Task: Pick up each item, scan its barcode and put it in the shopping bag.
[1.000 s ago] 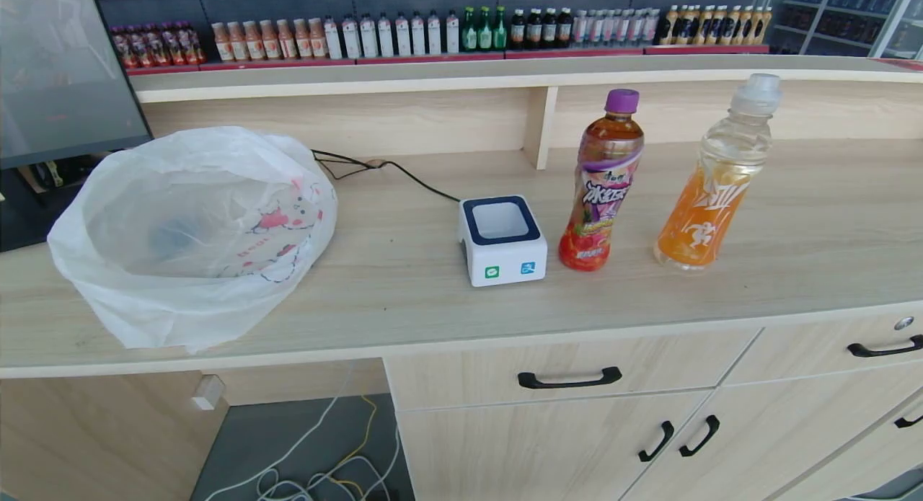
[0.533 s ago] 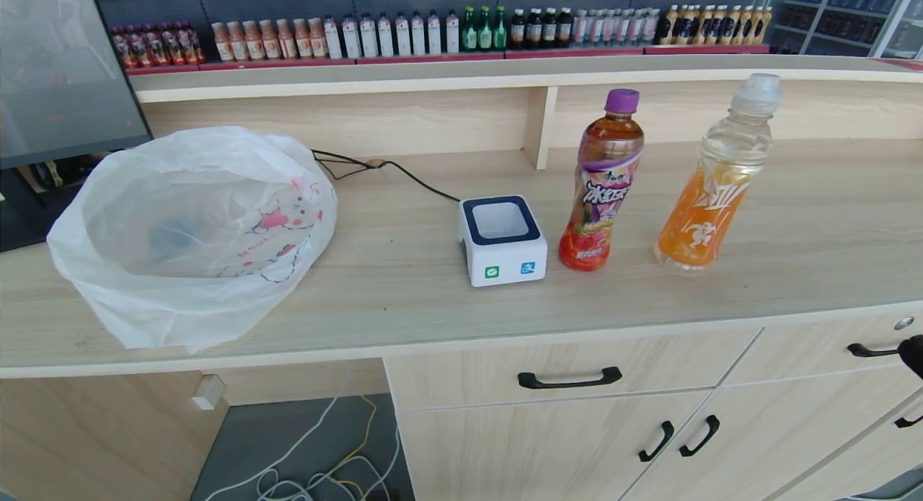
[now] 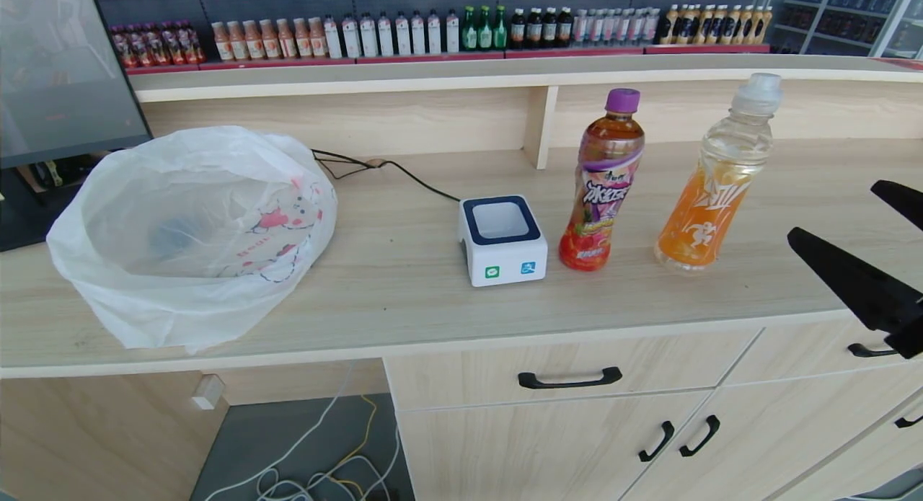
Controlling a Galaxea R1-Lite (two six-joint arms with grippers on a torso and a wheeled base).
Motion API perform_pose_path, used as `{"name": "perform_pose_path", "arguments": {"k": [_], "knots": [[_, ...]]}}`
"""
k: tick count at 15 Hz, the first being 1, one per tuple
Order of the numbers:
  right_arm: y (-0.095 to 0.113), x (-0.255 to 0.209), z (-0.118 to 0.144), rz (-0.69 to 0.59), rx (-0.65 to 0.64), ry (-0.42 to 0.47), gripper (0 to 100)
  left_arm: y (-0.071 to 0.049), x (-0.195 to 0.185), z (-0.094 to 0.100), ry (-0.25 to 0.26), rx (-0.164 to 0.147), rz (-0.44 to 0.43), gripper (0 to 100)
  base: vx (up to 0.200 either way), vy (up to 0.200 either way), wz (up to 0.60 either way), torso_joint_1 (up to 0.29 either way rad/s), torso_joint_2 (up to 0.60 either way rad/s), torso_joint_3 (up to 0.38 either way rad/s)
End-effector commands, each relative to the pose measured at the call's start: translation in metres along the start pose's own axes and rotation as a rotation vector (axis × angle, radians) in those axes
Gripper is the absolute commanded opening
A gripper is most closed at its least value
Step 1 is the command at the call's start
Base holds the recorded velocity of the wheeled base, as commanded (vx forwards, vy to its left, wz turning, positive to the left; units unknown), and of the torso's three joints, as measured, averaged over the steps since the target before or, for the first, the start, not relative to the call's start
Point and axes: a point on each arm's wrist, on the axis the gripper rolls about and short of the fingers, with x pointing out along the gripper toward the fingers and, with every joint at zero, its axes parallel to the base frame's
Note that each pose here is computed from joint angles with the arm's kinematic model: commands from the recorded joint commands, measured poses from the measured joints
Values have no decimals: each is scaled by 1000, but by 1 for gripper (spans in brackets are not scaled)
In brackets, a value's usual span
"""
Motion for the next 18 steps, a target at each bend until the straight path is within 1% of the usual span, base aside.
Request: {"name": "perform_pose_path", "arguments": {"k": [1,2,3,4,7,13,18], "knots": [[15,40,-36,28,55,21,100,0,0,0,0,0,0,100,0,0,0,0,0,0],[27,45,-36,-10,109,18,100,0,0,0,0,0,0,100,0,0,0,0,0,0],[39,44,-37,-55,167,41,100,0,0,0,0,0,0,100,0,0,0,0,0,0],[42,45,-39,-60,173,51,100,0,0,0,0,0,0,100,0,0,0,0,0,0],[47,58,-47,-39,150,71,100,0,0,0,0,0,2,100,0,0,0,0,0,0],[53,82,-66,-38,145,118,100,0,0,0,0,0,0,100,0,0,0,0,0,0],[58,106,-72,-31,147,102,100,0,0,0,0,0,0,100,0,0,0,0,0,0]]}}
